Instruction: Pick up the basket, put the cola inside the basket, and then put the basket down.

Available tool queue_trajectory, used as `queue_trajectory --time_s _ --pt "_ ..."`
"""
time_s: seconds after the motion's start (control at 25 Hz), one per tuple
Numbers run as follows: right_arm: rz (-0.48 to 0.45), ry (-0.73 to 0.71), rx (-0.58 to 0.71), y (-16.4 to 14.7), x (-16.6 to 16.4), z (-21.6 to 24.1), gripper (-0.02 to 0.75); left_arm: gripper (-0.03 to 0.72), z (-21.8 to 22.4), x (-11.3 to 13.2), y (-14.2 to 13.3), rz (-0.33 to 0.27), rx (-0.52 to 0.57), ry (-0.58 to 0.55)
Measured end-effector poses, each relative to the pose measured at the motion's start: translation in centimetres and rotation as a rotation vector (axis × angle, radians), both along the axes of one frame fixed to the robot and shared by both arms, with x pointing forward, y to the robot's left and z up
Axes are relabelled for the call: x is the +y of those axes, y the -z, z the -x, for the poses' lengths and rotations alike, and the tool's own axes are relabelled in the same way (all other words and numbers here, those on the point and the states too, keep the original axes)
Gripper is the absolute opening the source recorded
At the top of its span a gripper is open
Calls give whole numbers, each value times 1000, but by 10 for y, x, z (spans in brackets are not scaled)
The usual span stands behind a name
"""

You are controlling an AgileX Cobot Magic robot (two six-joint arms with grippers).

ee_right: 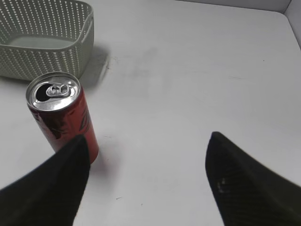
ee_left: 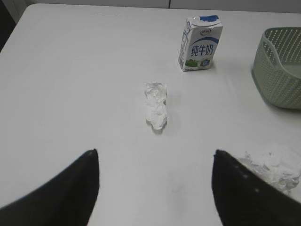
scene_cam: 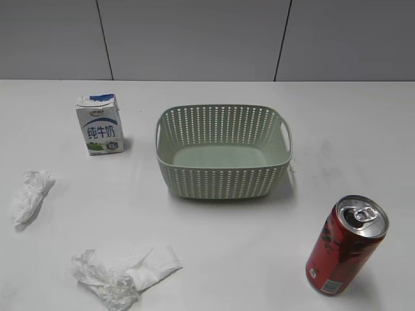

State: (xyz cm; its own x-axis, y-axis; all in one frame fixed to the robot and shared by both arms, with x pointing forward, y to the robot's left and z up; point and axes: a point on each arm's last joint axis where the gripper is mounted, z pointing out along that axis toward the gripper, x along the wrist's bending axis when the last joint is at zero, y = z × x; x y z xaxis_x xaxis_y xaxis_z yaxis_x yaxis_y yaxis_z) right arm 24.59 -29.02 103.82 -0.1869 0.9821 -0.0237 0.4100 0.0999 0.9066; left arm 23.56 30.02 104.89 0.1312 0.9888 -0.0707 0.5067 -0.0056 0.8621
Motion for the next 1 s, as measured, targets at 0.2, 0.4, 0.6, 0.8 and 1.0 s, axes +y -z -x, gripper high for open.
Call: queue_trajectory --time_s 0.2,0.4,0.6,0.8,1.0 --pt "0 0 0 0 0 0 583 557 0 0 0 0 0 0" --pt "0 0 -1 0 0 0 583 556 0 0 0 0 0 0" --pt "0 0 -1 0 0 0 583 548 0 0 0 -1 0 -1" --pt "0 0 -1 0 0 0 583 547 -15 -3 -14 10 -34 0" --pt "0 0 -1 0 0 0 583 545 -59 -14 -37 88 -34 19"
